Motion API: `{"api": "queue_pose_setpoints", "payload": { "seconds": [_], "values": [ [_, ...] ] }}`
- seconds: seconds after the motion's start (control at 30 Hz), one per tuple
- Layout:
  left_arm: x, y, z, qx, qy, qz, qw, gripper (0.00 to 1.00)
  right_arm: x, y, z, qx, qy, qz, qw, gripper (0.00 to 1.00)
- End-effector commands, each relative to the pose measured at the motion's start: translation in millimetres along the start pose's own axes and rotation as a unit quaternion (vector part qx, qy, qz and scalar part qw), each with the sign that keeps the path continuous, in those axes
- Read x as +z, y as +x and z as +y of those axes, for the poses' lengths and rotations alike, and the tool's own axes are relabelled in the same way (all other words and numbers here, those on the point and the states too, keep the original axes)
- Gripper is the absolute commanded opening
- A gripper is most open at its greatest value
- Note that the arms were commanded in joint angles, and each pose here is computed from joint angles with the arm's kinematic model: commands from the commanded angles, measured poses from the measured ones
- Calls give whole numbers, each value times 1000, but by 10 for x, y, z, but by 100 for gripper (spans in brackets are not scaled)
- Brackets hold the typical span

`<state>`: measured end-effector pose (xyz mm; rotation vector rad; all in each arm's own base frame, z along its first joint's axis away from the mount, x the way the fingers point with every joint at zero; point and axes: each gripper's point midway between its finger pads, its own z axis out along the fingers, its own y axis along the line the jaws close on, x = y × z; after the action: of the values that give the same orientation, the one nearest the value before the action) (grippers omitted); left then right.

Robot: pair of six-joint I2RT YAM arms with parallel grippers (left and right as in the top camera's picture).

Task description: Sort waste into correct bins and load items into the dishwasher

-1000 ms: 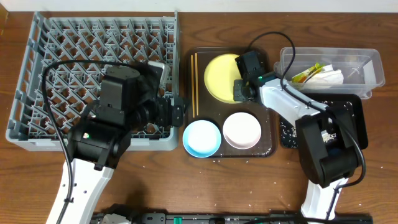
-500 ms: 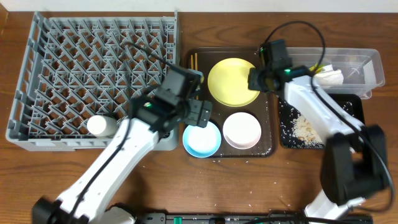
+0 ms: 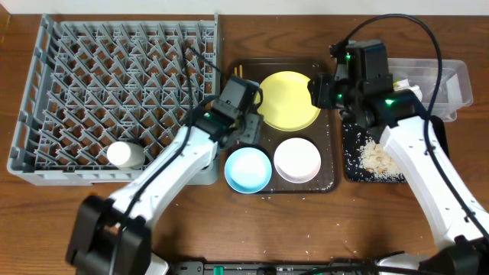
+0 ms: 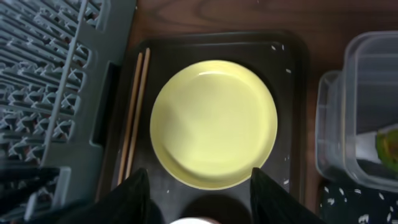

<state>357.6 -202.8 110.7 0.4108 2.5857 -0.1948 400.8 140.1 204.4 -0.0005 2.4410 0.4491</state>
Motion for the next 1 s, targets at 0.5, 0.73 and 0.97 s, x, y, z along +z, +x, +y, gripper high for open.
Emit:
{"api": "queue_pose_setpoints", "payload": {
  "seconds": [0.5,0.73,0.97],
  "values": [
    [1194,95,167,-12,-65,6,998,36,-124,195,-70,23,17,36,999,47],
    [1265,141,247,-25,-89,8,996,36,-128,238,-85,24,20,45,999,44],
    [1253,180,257,-41,-91,16,995,40,-128,237,-84,24,20,44,999,43]
  ]
}}
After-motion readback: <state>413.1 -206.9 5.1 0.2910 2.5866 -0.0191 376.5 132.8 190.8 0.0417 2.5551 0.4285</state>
